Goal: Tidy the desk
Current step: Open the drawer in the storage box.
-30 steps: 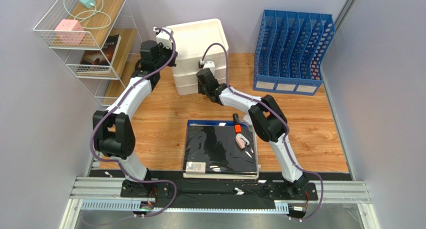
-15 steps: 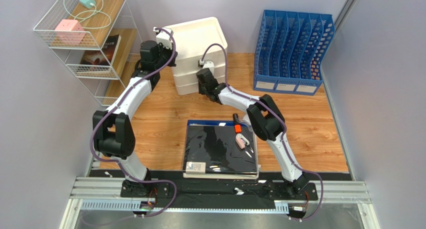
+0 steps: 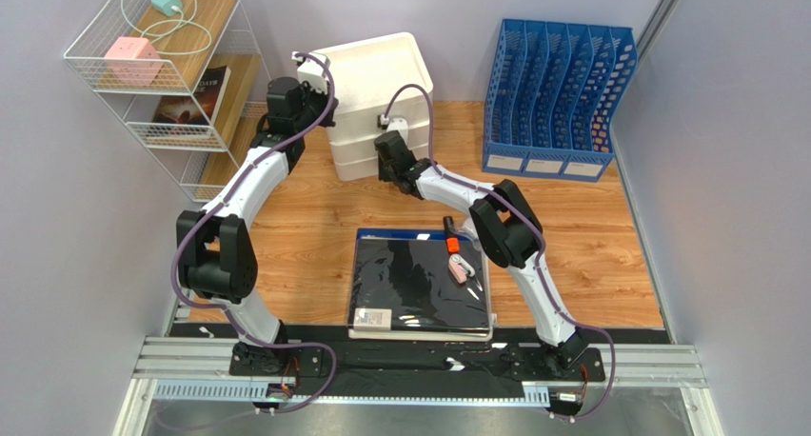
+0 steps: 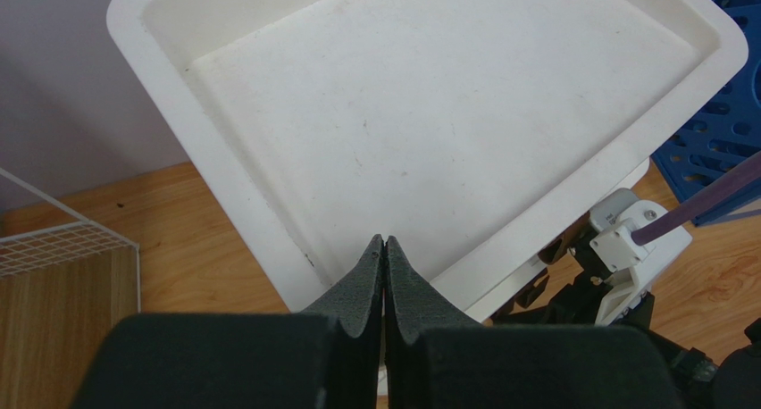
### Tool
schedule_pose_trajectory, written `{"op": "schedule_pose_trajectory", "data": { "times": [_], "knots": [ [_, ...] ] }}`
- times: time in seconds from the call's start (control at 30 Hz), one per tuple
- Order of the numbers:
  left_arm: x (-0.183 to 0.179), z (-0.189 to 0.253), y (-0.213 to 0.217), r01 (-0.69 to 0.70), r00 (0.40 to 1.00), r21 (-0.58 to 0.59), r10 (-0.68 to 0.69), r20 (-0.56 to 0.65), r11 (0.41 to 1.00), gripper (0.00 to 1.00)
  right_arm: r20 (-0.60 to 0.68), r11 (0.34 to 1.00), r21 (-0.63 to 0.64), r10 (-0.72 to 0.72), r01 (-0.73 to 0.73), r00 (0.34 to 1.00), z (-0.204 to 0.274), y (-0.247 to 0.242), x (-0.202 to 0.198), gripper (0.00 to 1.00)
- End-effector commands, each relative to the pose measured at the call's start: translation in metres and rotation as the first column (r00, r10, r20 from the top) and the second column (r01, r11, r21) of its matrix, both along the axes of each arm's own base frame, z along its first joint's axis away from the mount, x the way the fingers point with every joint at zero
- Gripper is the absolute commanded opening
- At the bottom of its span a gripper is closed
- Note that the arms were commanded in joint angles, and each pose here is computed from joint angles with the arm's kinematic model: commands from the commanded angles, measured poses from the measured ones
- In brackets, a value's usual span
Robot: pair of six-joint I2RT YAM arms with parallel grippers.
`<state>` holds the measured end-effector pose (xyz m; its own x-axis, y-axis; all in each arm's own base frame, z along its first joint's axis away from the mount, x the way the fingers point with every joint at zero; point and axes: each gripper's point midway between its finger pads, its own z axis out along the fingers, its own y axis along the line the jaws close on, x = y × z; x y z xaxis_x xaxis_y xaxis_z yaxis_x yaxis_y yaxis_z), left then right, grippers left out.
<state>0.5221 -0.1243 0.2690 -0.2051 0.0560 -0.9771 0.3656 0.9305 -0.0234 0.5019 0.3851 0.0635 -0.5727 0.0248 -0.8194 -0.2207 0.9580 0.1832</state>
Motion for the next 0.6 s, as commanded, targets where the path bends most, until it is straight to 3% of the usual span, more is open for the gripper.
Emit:
{"op": "schedule_pose_trajectory", "data": {
  "times": [0.0, 0.27, 0.3, 0.4, 0.57],
  "knots": [
    [-0.026, -0.074, 0.001, 0.025, 0.969, 0.041, -0.014, -0.246, 0.999, 0.00, 0.006, 0.999, 0.040, -0.022, 0.021, 1.000, 0.006, -0.010, -0.001, 0.00],
    [-0.024, -0.075, 0.003, 0.014, 0.969, 0.047, -0.002, -0.248, 0.999, 0.00, 0.013, 0.998, 0.057, -0.028, 0.027, 1.000, 0.016, -0.023, -0.027, 0.00],
    [-0.024, -0.075, 0.003, 0.014, 0.969, 0.047, -0.002, -0.248, 0.999, 0.00, 0.015, 0.999, 0.050, -0.022, 0.021, 1.000, 0.015, -0.023, -0.027, 0.03],
    [-0.025, -0.074, 0.001, 0.023, 0.969, 0.048, -0.011, -0.245, 0.999, 0.00, 0.004, 1.000, 0.011, -0.022, 0.022, 1.000, 0.014, -0.025, -0.025, 0.36],
    [-0.029, -0.072, 0.001, 0.031, 0.968, 0.057, -0.016, -0.249, 0.998, 0.00, 0.004, 0.999, 0.020, -0.027, 0.027, 1.000, 0.020, -0.028, -0.030, 0.42]
  ]
}}
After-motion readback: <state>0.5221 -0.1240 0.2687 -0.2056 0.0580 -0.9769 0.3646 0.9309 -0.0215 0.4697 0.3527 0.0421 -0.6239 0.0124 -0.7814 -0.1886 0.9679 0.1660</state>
